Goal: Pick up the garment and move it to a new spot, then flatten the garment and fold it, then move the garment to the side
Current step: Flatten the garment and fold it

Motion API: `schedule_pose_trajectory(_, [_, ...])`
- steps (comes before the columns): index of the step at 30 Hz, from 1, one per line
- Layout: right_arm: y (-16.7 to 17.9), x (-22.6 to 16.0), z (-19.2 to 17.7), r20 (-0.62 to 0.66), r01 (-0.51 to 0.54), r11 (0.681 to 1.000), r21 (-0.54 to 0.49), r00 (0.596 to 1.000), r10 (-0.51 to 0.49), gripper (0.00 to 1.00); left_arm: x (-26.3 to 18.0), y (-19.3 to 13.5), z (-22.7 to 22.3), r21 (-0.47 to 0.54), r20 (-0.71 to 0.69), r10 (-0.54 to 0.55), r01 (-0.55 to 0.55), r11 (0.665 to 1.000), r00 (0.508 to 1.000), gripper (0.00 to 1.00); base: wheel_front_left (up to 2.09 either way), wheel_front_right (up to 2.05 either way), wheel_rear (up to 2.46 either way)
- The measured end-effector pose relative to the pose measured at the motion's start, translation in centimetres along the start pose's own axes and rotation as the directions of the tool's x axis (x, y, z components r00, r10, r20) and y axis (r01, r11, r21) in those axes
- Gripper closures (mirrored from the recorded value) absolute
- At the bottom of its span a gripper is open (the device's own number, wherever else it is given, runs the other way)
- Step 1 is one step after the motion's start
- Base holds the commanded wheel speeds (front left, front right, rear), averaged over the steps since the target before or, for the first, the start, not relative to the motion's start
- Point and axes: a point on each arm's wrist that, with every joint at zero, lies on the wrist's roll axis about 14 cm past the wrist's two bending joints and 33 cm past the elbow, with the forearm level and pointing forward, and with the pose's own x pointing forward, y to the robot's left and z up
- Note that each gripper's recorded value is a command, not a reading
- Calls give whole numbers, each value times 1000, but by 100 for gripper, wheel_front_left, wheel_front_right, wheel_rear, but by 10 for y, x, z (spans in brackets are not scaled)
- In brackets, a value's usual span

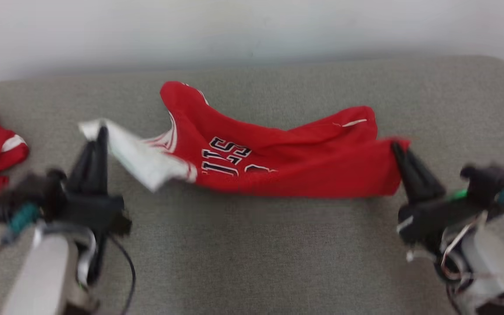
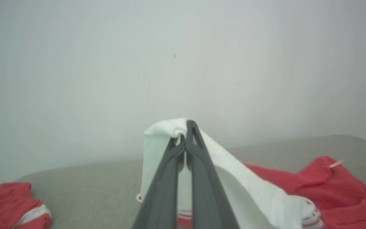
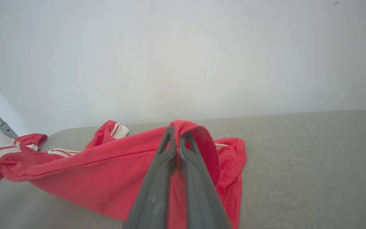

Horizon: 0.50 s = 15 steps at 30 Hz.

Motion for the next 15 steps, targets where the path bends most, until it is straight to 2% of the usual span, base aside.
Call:
schedule_pose_trajectory(5, [-20,55,58,98,-5,998,-60,995,11,100,80,-9,62,9,140,-83,82,997,987,100,0,0,0])
schedule_pose_trajectory(12, [-41,135,136,203,-2,997,-78,979,18,100,174,-6,129,-24,273,-105,116,993,956,100,0,0,0])
schedule_pose_trajectory(15, [-45,167,167,245,-3,996,-84,969,23,100,207,-7,150,-9,320,-117,126,992,940,100,0,0,0])
